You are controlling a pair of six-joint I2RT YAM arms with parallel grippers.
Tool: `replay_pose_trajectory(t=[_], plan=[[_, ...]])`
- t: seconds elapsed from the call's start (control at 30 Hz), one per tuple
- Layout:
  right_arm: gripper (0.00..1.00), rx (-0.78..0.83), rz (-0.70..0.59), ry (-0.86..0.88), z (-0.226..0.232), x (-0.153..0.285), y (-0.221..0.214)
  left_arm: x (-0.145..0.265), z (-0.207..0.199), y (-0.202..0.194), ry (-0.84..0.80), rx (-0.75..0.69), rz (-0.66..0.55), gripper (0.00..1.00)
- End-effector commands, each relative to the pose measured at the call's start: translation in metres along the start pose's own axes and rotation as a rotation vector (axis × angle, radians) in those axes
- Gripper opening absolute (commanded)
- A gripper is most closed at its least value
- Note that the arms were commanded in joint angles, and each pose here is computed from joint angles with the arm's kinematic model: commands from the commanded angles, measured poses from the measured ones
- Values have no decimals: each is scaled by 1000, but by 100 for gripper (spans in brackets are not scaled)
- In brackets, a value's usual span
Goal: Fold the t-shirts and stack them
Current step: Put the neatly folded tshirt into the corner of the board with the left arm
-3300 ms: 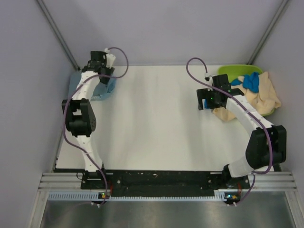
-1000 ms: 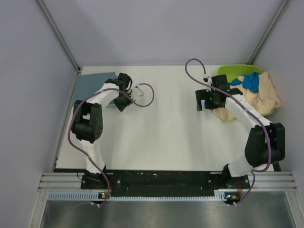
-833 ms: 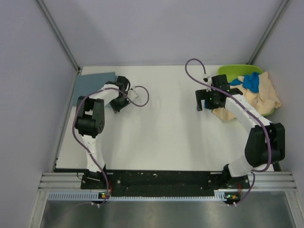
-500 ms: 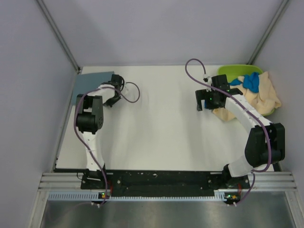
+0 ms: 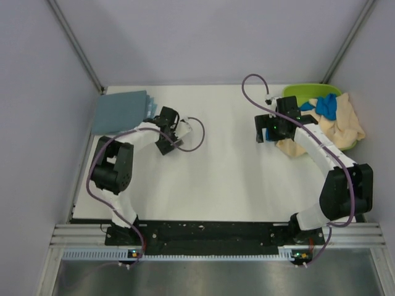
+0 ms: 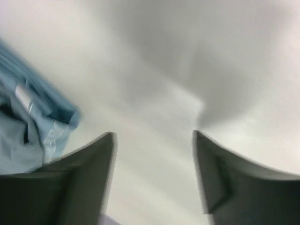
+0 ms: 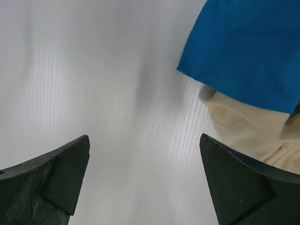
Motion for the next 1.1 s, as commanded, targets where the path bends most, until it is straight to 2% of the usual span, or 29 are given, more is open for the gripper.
replay_pose_trajectory(t=[0.0, 0.03, 0.13, 0.33, 0.5, 0.6, 0.7, 0.87, 0.97, 1.07], plan=[[99, 1, -124, 21, 1, 20, 18, 72, -40, 33, -208, 60, -371, 91], [99, 1, -132, 32, 3, 21, 17, 80, -45, 33, -229, 84, -419, 99], [99, -12, -151, 70, 7, 21, 13, 99, -60, 26, -247, 152, -529, 99], [99, -34, -219, 139, 14, 21, 2, 100, -83, -16, -115, 304, -603, 99], [99, -60, -335, 152, 13, 19, -8, 90, -77, -57, 39, 617, -692, 99], [99, -69, -449, 141, 9, 15, -13, 84, -56, -78, 309, 800, -716, 99], [99, -84, -566, 99, -1, 6, -26, 93, -42, -84, 423, 913, -739, 99], [99, -113, -696, -8, -17, 8, -37, 77, -58, -87, 413, 884, -782, 99], [99, -55, -786, -28, -22, 10, -44, 79, -53, -88, 421, 908, -818, 99], [99, -71, -840, -44, -27, 7, -60, 80, -53, -90, 413, 908, -829, 99]])
Point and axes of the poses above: each gripper's point midway between its finger pads, its own x axis back along the fingers, its own z axis along the line the jaws close on, y = z × x, the point moved 6 cm from there along x, back along the fingers, and after that the axes turned 6 degrees about -x, right-handed, at the moved point
